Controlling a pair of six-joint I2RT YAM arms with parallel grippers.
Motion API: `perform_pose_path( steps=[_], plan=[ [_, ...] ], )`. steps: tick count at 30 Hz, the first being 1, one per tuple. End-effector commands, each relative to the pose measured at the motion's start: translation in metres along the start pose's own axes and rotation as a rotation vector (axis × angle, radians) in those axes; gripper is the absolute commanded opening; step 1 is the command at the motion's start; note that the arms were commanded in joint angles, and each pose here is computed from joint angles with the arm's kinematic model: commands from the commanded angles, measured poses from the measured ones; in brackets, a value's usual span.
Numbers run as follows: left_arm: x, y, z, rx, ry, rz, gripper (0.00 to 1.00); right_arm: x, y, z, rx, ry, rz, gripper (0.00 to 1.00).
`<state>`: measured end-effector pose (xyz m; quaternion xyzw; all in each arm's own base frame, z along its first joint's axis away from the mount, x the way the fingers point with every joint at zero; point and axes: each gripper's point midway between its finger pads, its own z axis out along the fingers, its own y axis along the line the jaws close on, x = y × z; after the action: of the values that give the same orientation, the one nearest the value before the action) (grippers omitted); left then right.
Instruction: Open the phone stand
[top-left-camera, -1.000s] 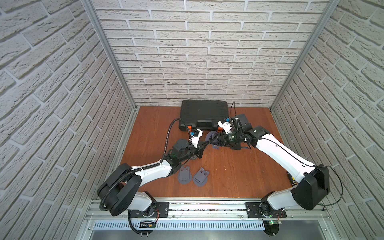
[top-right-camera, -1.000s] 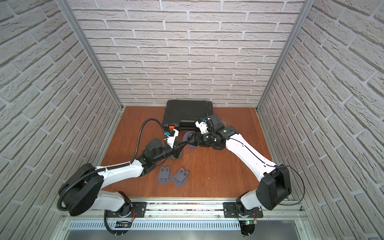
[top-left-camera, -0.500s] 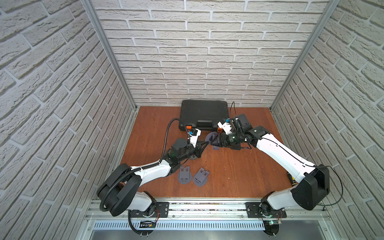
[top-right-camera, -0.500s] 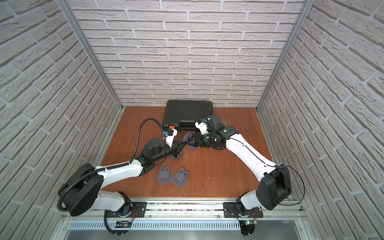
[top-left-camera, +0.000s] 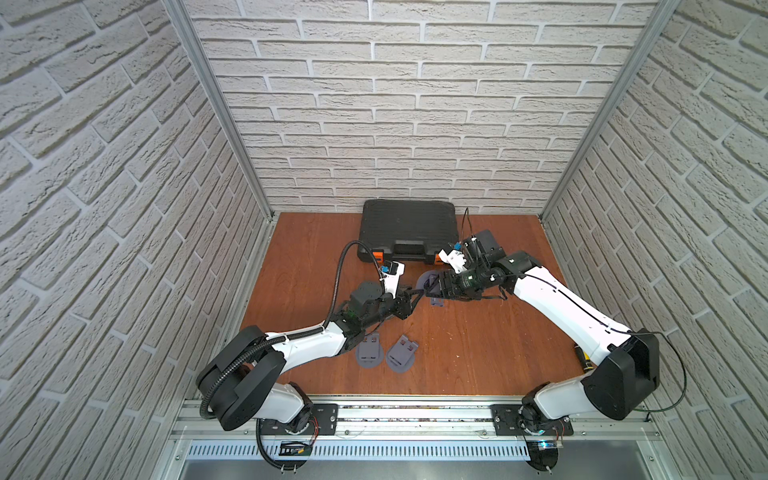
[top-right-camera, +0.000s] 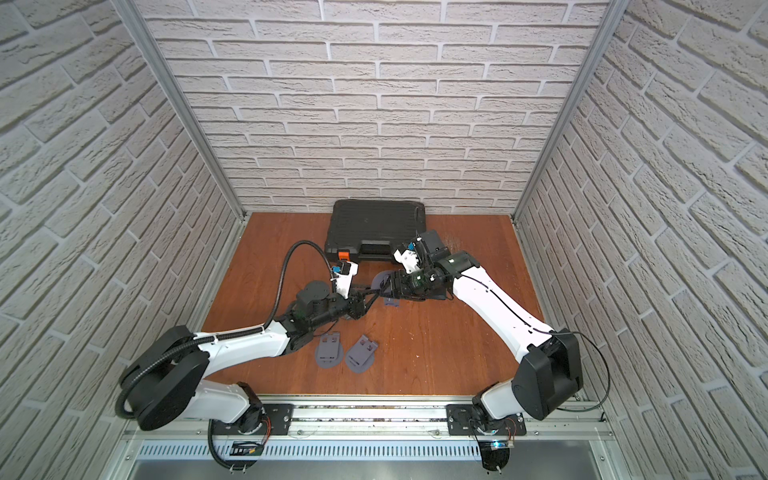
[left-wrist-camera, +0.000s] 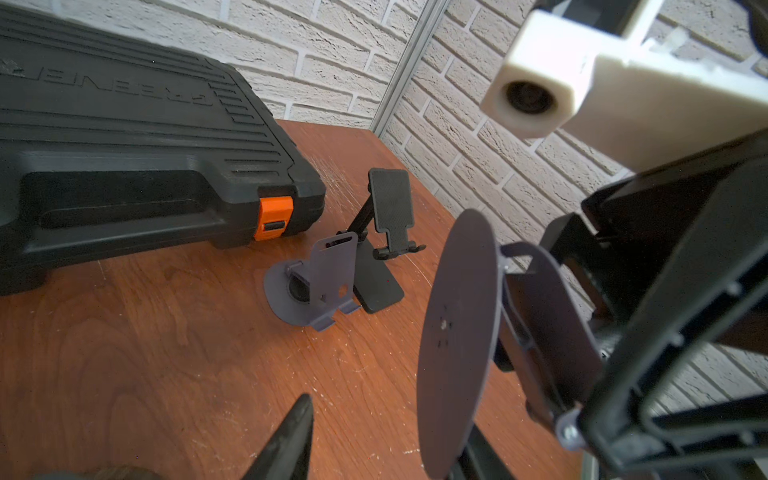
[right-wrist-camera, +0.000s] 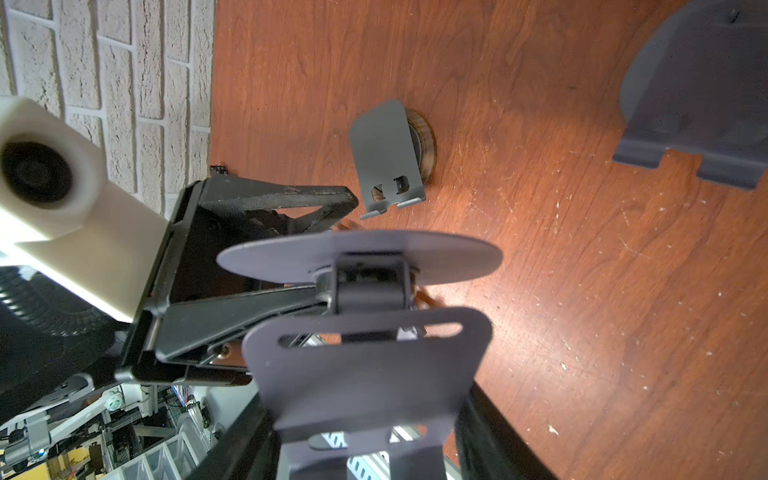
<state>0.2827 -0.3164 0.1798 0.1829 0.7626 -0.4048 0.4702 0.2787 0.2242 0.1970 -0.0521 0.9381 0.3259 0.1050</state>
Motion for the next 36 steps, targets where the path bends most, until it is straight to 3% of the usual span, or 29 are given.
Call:
perform_pose_path(
  steps=[1,12,22,29,36],
  plan=[
    [-0.025,-0.016,-0.001,0.035,-0.070,0.041,0.50,-0.005,0.007,-0.003,-0.025,-0.004,-0.005,0.14],
    [-0.019,-0.031,0.006,0.112,-0.044,0.049,0.50,-0.014,0.016,0.001,-0.067,-0.004,-0.003,0.13],
    [-0.028,-0.031,0.015,0.119,-0.077,0.042,0.43,-0.011,0.015,0.003,-0.071,0.011,-0.002,0.13],
    [-0.029,-0.029,0.020,0.129,-0.087,0.019,0.29,-0.010,0.013,0.004,-0.069,0.012,-0.003,0.13],
    [-0.030,-0.030,0.020,0.138,-0.087,0.017,0.05,-0.011,0.012,0.007,-0.071,0.011,0.003,0.13]
  ],
)
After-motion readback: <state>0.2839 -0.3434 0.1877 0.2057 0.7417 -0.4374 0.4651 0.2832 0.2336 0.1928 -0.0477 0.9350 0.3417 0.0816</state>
